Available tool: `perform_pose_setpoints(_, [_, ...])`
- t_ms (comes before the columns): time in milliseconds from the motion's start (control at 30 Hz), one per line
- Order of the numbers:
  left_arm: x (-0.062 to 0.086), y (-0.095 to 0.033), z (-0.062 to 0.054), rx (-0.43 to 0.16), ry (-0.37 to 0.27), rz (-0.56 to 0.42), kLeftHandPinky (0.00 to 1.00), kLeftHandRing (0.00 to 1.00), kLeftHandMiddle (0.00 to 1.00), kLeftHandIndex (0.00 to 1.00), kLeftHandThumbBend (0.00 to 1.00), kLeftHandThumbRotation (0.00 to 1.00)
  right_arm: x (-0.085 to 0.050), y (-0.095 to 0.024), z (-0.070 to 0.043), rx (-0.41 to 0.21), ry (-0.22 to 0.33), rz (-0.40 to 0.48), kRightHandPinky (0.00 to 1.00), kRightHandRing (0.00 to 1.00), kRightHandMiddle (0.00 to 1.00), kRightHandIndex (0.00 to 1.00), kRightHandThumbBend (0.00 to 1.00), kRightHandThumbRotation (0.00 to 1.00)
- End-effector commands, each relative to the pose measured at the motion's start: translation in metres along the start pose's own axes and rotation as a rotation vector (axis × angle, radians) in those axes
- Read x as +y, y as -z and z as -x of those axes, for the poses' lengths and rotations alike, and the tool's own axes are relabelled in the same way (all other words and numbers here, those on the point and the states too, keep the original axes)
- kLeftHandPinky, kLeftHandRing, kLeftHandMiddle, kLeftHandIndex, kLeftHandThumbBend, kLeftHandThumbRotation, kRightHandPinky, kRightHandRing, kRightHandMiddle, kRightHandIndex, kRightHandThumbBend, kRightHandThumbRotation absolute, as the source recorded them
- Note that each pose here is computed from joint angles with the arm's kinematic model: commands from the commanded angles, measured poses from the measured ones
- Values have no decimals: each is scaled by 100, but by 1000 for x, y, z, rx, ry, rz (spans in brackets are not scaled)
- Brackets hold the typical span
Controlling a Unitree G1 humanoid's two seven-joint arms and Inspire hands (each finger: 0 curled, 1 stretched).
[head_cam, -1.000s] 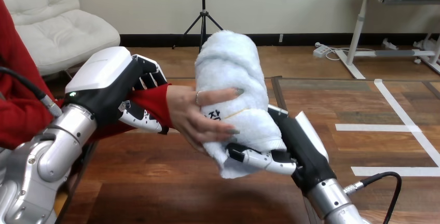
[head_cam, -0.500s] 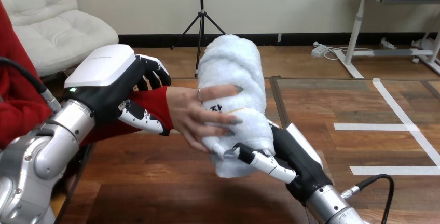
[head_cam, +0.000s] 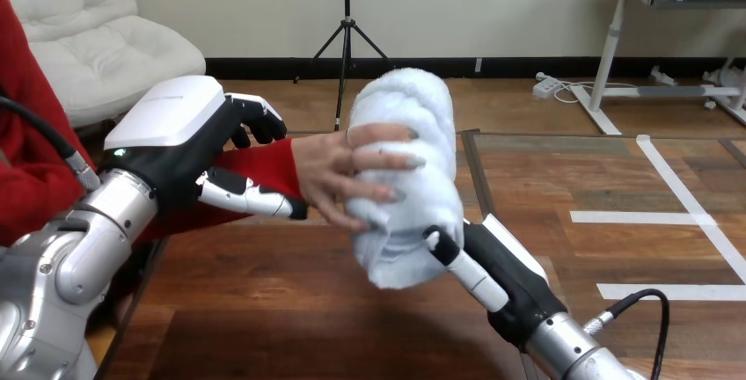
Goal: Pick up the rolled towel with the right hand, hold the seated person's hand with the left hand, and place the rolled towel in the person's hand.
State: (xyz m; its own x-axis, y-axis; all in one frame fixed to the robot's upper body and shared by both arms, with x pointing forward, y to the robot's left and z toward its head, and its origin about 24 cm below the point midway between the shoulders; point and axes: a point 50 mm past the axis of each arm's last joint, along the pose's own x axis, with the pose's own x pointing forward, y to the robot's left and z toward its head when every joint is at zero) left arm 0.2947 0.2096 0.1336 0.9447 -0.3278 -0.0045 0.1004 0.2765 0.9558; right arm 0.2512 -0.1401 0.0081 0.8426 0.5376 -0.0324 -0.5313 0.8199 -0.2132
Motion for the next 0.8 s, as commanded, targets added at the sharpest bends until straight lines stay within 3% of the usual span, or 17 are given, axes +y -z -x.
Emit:
perform_pose_setpoints(0, [21,-13,0,-81,-120,14,55,66,69,68,100,70,-2,-25,-15,-109,-32,28,84,90,92,96,100,100])
perform_pose_setpoints(367, [20,-10,9,-106,-149,137,54,68,71,71,100,80,-7,-24,-12,-112,-20,13,86,92,94,98,100,100])
perform_pose_setpoints(767, [11,-6,25,-186,-189,407,61,76,78,77,100,84,-12,-21,-4,-106,8,-29,87,92,95,98,100,100])
